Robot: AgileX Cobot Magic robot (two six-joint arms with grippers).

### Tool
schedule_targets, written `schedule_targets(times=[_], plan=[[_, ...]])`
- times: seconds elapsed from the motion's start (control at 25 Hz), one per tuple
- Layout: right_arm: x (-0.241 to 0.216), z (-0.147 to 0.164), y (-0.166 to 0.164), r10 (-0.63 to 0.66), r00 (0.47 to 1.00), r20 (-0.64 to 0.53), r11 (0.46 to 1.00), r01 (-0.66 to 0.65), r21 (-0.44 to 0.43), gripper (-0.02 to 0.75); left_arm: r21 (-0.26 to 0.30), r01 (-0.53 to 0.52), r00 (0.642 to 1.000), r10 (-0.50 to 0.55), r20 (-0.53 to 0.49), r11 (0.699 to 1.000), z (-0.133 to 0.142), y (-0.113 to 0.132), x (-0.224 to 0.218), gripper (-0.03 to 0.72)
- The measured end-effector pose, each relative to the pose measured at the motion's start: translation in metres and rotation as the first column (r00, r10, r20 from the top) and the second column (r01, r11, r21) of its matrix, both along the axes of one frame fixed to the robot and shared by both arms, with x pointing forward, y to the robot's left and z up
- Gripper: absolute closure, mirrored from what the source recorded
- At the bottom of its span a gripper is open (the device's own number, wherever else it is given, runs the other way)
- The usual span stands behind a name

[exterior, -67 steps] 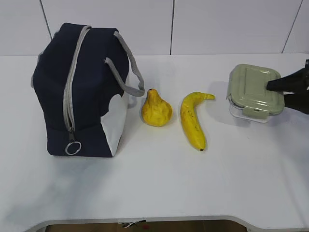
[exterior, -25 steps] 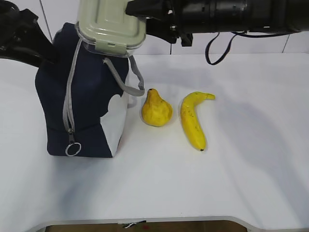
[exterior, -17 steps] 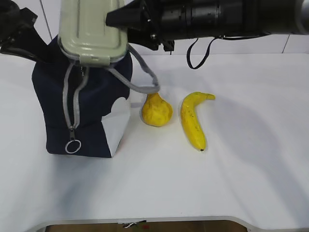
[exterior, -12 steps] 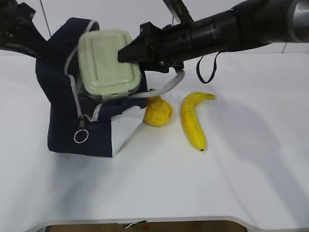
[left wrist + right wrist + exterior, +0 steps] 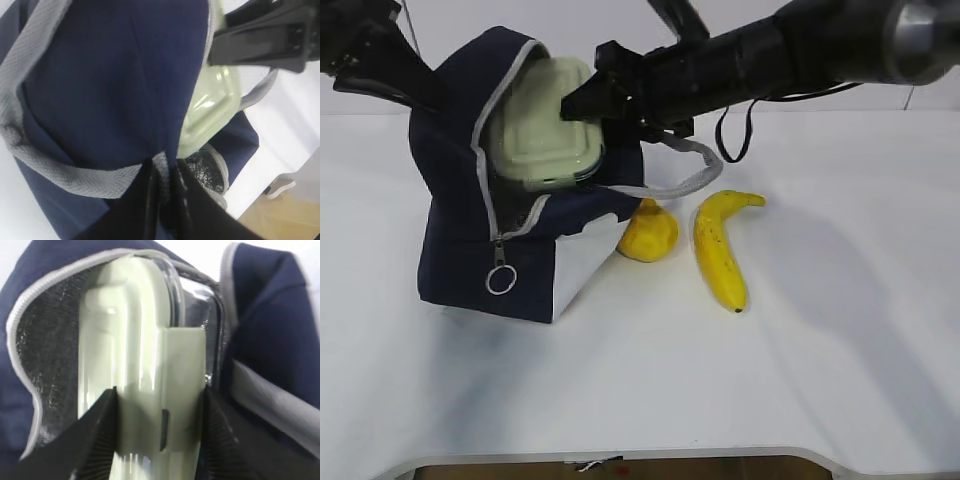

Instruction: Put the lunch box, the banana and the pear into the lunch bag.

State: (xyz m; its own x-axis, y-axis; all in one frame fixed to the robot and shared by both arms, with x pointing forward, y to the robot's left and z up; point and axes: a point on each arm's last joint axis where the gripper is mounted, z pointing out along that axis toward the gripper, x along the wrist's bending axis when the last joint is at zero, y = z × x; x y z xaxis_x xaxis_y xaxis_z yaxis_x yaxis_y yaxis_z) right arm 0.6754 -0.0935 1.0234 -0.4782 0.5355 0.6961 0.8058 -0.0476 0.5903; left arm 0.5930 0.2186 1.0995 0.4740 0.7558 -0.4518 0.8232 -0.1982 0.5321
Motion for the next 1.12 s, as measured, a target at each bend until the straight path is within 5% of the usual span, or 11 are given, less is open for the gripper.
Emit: schedule_targets(times=[0.52, 1.12], plan=[[0.014, -0.067, 0.030, -0.022, 0.984, -0.177, 0.997, 0.034, 0.065, 0.355, -0.063, -0.010, 0.999, 0.007, -0.048, 0.998, -0.017, -0.006, 0.012, 0.661], [0.016, -0.072, 0.034, 0.016, 0.966, -0.258, 0.987, 0.027, 0.160, 0.233, -0.061, -0.015, 0.997, 0.010, -0.073, 0.998, -0.028, -0.007, 0.018, 0.661]])
